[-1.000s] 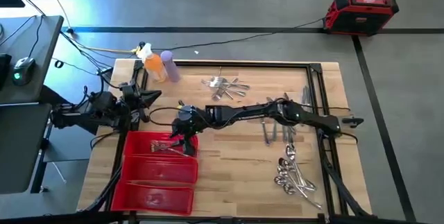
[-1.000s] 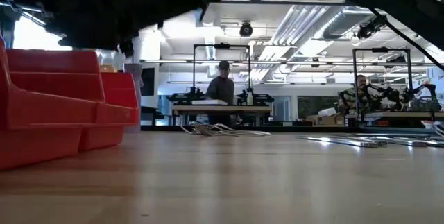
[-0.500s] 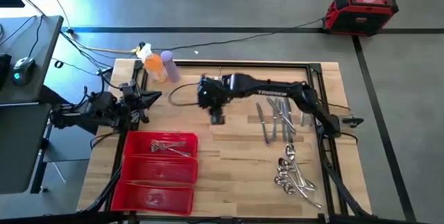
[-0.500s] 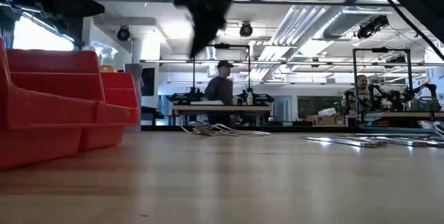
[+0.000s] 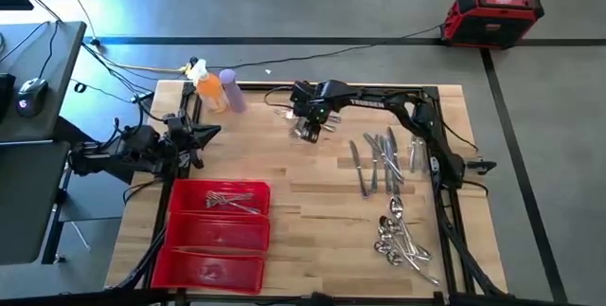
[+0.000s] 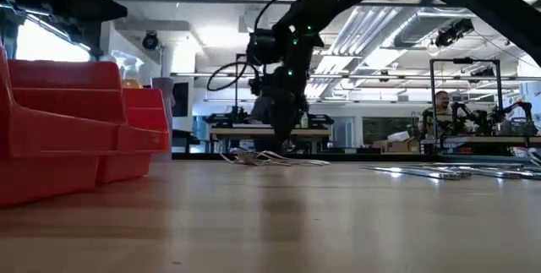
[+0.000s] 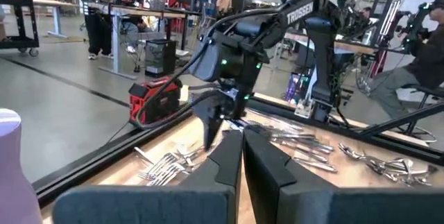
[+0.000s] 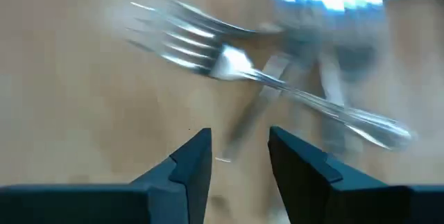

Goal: Sort silverware
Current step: Put the silver fork in the top red bin

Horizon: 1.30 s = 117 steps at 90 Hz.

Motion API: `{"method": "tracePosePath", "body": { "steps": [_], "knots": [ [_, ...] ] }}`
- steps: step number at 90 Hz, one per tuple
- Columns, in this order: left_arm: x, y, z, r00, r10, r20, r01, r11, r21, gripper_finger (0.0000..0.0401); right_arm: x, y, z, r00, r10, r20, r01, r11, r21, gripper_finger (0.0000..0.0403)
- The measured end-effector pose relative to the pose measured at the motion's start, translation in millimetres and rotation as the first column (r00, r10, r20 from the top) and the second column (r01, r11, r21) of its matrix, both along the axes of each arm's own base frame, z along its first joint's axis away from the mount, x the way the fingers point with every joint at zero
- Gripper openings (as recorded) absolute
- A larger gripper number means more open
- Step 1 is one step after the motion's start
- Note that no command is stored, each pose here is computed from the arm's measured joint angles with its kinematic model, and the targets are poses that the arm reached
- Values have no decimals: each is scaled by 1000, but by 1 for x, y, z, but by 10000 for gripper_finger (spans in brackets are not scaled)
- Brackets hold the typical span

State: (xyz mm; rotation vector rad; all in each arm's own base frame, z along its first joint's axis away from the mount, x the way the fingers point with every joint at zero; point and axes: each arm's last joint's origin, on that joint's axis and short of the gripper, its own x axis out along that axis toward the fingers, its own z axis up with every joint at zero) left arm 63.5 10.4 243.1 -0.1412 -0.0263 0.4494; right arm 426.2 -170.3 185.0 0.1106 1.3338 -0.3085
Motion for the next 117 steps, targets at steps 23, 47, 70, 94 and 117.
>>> {"method": "tracePosePath", "body": {
  "steps": [23, 47, 70, 94, 117],
  "knots": [
    [0, 0, 0, 1000, 0, 0, 0, 1000, 0, 0, -3, -26, 2, 987, 158, -6, -158, 978, -137, 126],
    [0, 0, 0, 1000, 0, -2, 0, 1000, 0, 0, -25, -69, -1, 983, 168, 76, -168, 986, -4, 130],
    [0, 0, -1, 1000, 2, -7, -2, 1000, 0, 0, -33, -76, -16, 954, 301, -5, -301, 954, 17, 198],
    [0, 0, -1, 1000, 2, -15, -2, 1000, 1, 0, -30, -78, -45, 938, 342, -58, -339, 939, 57, 198],
    [0, 0, -2, 1000, 2, -20, -2, 1000, 1, 0, -33, -77, -53, 962, 231, -144, -224, 973, 62, 59]
  ]
}}
